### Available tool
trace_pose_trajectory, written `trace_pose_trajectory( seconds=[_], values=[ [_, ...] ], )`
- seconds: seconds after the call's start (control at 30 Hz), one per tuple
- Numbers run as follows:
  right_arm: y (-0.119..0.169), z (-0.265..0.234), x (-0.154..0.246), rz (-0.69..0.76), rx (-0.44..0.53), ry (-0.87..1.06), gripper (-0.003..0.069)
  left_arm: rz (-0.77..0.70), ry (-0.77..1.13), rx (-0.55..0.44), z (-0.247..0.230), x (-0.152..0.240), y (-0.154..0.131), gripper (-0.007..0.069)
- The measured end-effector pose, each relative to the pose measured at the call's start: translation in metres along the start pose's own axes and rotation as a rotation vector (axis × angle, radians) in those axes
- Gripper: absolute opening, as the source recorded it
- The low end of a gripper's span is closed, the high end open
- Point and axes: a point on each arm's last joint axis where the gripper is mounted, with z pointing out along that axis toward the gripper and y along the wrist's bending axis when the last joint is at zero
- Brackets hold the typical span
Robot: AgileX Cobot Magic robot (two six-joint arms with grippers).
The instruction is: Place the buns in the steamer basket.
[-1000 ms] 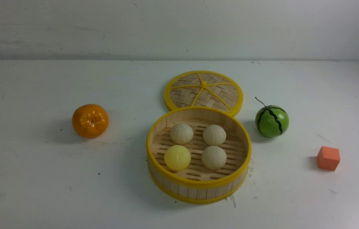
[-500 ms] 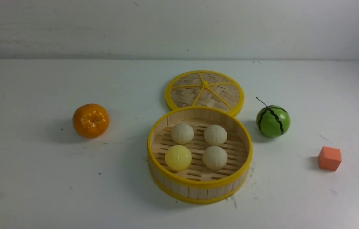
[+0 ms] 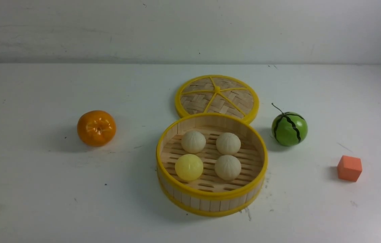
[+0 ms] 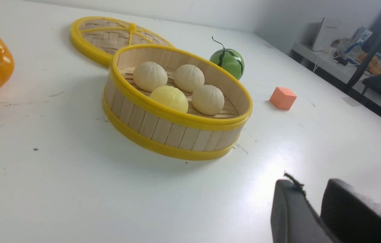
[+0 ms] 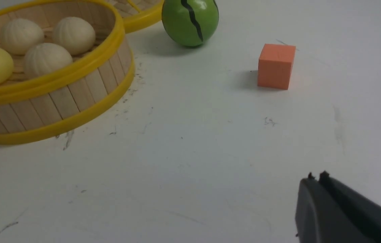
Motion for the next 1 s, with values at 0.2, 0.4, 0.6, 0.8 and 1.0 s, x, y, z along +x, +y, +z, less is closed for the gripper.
trace_pose_trajectory(
  seconds=[0.2,0.4,0.6,0.8,1.0],
  values=[
    [0.0,0.0,0.0,0.0,0.0,-0.002,-0.001,0.053,-0.114,-0.147,0.0,-0.007,0.008,0.0127],
    [0.0,0.0,0.0,0.002,-0.001,-0.002,-0.0007,-0.01,-0.133,-0.473,-0.002,0.003,0.029,-0.0013],
    [0.0,0.0,0.0,0.001,-0.001,-0.004,-0.0001,-0.124,0.035,-0.536,0.002,0.038,0.04,-0.0013],
    [0.0,0.0,0.0,0.002,-0.001,-0.004,0.0001,-0.138,0.033,-0.522,0.002,0.038,0.039,-0.0013],
    [0.0,0.0,0.0,0.002,-0.001,-0.003,0.0003,-0.137,0.032,-0.522,0.002,0.038,0.039,-0.0013]
  ],
)
